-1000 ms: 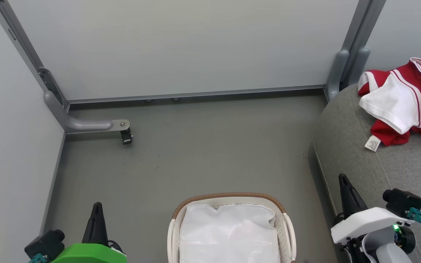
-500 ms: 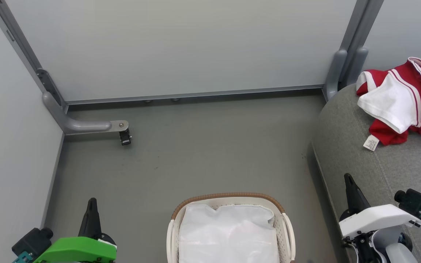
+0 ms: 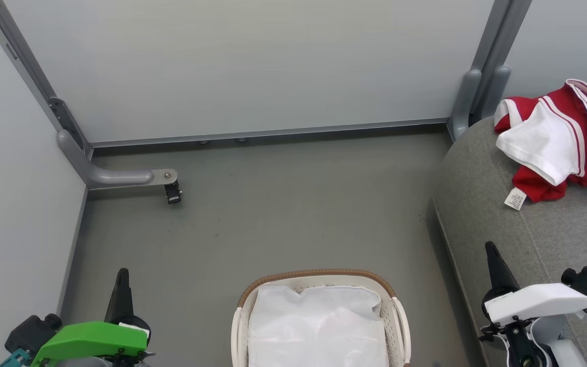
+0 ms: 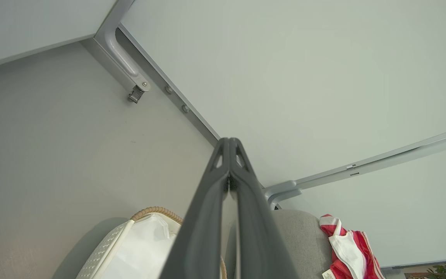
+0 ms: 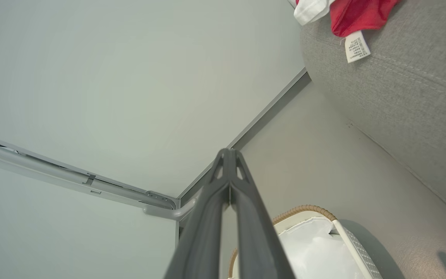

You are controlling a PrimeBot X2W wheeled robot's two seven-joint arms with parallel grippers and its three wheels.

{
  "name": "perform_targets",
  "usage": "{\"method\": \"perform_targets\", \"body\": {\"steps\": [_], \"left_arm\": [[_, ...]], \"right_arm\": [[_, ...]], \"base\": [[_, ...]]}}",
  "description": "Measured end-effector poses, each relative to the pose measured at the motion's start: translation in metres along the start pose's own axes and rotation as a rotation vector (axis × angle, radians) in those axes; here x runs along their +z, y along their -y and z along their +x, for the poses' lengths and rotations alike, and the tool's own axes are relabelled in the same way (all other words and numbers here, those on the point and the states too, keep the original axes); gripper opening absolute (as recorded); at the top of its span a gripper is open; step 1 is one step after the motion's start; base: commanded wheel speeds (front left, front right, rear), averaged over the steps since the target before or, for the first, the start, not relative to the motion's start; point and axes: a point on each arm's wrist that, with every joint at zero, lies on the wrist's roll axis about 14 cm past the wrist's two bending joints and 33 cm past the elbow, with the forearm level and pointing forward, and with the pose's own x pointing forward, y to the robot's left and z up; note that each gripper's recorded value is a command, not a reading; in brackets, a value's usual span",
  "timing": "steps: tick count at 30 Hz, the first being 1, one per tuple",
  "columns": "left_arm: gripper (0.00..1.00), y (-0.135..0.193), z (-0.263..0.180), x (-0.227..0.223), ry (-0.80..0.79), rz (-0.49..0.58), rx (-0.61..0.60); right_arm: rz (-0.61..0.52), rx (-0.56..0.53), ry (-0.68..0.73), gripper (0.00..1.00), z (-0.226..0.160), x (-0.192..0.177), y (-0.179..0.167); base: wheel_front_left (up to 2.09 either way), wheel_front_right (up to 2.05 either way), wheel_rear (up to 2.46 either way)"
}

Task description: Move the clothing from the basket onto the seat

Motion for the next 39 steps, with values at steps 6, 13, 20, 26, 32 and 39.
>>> {"method": "perform_targets", "body": {"steps": [6,13,20,26,32,39], "left_arm": [[0.00,0.002,0.002,0.003,0.001,-0.057,-0.007],[0.00,0.004,0.004,0.005,-0.001,-0.128,-0.013],[0.00,0.008,0.007,0.008,-0.002,-0.191,-0.027],[0.00,0.010,0.009,0.011,0.000,-0.239,-0.035],[0.00,0.012,0.011,0.013,-0.002,-0.288,-0.044],[0.00,0.016,0.013,0.015,-0.004,-0.341,-0.062]], "right_arm": [[0.066,-0.004,0.003,0.00,0.000,0.003,0.001],[0.143,-0.006,0.006,0.00,-0.001,0.006,0.002],[0.213,-0.005,0.010,0.00,-0.001,0.009,0.002],[0.269,-0.002,0.014,0.00,-0.001,0.012,0.002],[0.322,0.002,0.018,0.00,-0.001,0.014,0.001],[0.381,0.008,0.021,0.00,-0.001,0.017,0.001]], "base": [[0.00,0.00,0.00],[0.00,0.00,0.00],[0.00,0.00,0.00],[0.00,0.00,0.00],[0.00,0.00,0.00],[0.00,0.00,0.00]]}}
